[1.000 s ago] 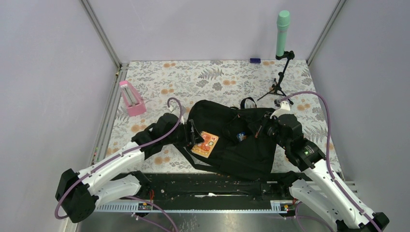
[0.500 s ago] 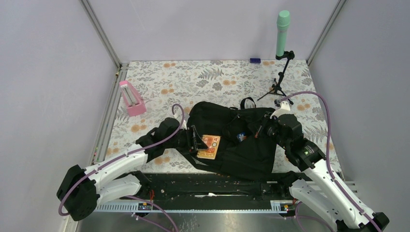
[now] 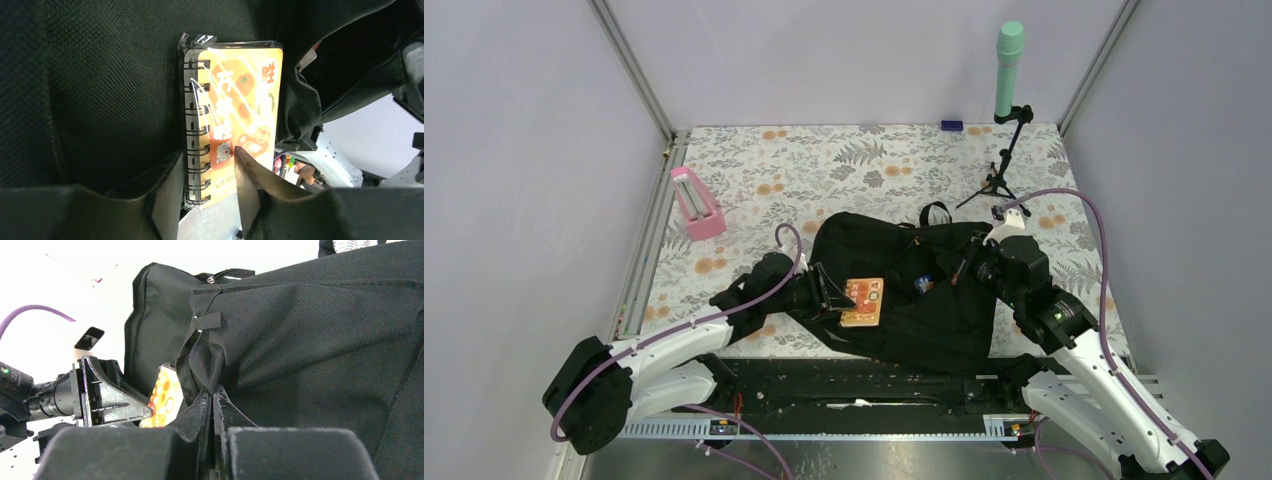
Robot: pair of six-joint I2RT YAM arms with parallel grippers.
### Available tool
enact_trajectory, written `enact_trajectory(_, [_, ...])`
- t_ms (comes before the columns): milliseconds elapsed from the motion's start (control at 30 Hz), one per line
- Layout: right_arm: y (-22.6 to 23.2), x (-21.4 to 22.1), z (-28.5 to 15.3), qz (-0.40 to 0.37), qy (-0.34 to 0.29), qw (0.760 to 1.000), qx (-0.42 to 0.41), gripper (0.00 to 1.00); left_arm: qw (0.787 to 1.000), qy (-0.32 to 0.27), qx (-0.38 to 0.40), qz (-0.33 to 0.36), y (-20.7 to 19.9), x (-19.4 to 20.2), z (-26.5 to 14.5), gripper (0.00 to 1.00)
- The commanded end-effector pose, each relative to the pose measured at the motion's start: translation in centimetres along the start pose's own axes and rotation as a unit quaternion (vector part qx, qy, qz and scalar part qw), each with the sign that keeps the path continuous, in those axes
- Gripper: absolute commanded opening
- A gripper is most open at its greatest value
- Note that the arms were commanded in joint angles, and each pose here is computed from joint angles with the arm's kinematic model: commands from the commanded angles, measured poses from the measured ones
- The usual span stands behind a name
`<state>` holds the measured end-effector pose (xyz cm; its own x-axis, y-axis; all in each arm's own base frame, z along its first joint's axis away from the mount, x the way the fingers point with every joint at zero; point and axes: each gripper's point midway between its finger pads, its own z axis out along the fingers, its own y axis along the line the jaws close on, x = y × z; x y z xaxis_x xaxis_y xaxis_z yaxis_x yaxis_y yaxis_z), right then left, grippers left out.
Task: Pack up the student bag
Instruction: Pick up the stationery from the student bag.
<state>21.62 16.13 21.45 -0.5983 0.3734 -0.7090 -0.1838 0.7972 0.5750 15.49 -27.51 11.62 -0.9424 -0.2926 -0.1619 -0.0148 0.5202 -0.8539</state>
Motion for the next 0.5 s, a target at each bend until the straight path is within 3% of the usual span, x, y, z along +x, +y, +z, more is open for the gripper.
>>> enact_trajectory(0, [4.9,-4.5,-1.8,0.008,-0.064,0.994,-0.083,0.0,0.999,-0.037,0.033,0.005,-2.3,-1.4,-0.3,0.36])
enact_trajectory(333, [4.9,-4.4,-1.6,0.006,-0.061,0.995,-0.081,0.0,0.993,-0.094,0.077,0.0,-4.5,-2.8,-2.4,0.0])
enact_trajectory(467, [4.8,-4.5,-1.7,0.006,-0.063,0.995,-0.082,0.0,0.99,-0.102,0.097,0.021,-6.3,-3.3,-3.1,0.0])
